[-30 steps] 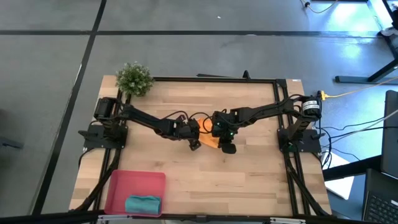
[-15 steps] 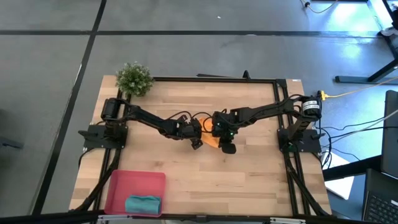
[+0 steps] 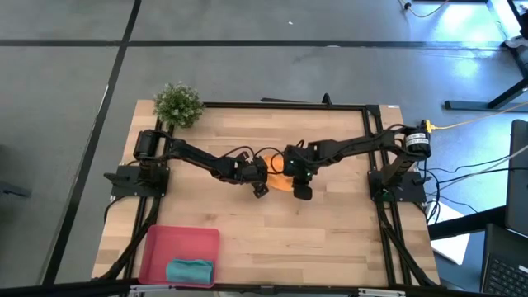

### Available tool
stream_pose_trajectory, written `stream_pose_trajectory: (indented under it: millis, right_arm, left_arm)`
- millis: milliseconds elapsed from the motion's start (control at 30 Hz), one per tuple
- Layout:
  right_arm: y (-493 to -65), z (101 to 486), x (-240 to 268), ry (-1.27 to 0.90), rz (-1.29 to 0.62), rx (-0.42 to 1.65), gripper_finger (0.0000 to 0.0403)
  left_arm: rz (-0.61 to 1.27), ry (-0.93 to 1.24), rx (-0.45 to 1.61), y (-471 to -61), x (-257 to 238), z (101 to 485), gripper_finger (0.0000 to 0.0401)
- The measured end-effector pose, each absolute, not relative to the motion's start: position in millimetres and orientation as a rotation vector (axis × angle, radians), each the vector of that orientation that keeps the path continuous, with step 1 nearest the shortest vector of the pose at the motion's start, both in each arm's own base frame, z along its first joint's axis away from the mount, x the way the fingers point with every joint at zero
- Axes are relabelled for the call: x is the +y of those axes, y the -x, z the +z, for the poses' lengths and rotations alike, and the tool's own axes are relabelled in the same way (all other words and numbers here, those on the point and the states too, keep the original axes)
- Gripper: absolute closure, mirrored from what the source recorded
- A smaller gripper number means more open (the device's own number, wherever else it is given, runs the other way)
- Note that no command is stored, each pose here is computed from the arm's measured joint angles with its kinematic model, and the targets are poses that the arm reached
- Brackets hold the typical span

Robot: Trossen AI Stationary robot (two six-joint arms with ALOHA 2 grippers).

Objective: Roll microfiber towels into tight, uniform cylinder then place into a basket
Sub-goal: Roll the orange microfiber towel

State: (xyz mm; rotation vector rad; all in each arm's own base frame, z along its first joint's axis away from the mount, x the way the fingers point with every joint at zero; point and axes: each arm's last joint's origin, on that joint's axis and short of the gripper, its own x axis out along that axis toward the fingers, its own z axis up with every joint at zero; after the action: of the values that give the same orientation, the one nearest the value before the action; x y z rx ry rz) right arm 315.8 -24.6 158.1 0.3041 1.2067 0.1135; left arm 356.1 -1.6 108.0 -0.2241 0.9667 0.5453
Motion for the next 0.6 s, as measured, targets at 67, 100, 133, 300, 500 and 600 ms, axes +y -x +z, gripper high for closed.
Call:
stream_pose_trajectory:
  millis: [67, 100, 133, 300, 500, 600]
  right_arm:
    - [-315.8, 158.1, -27.5, -0.321, 0.086, 1.205, 0.04]
    - [-315.9, 158.2, -29.5, -0.327, 0.074, 1.202, 0.04]
    - [-315.9, 158.2, -31.7, -0.329, 0.063, 1.199, 0.04]
    - [-314.6, 157.9, -43.4, -0.327, -0.043, 1.198, 0.04]
    - [-310.3, 154.4, -52.2, -0.345, -0.072, 1.222, 0.04]
    - [-305.8, 149.4, -54.7, -0.355, -0.083, 1.237, 0.04]
  left_arm:
    - [0.539, 0.226, 0.97, -356.0, -1.8, 107.8, 0.0401]
    - [0.536, 0.227, 0.971, -356.0, -1.9, 107.9, 0.0401]
    - [0.536, 0.228, 0.971, -356.0, -1.9, 107.7, 0.0401]
    - [0.53, 0.23, 0.974, -355.8, -2.1, 107.6, 0.0401]
    - [0.528, 0.232, 0.976, -355.6, -2.2, 107.4, 0.0401]
    - [0.528, 0.232, 0.977, -355.6, -2.2, 107.4, 0.0401]
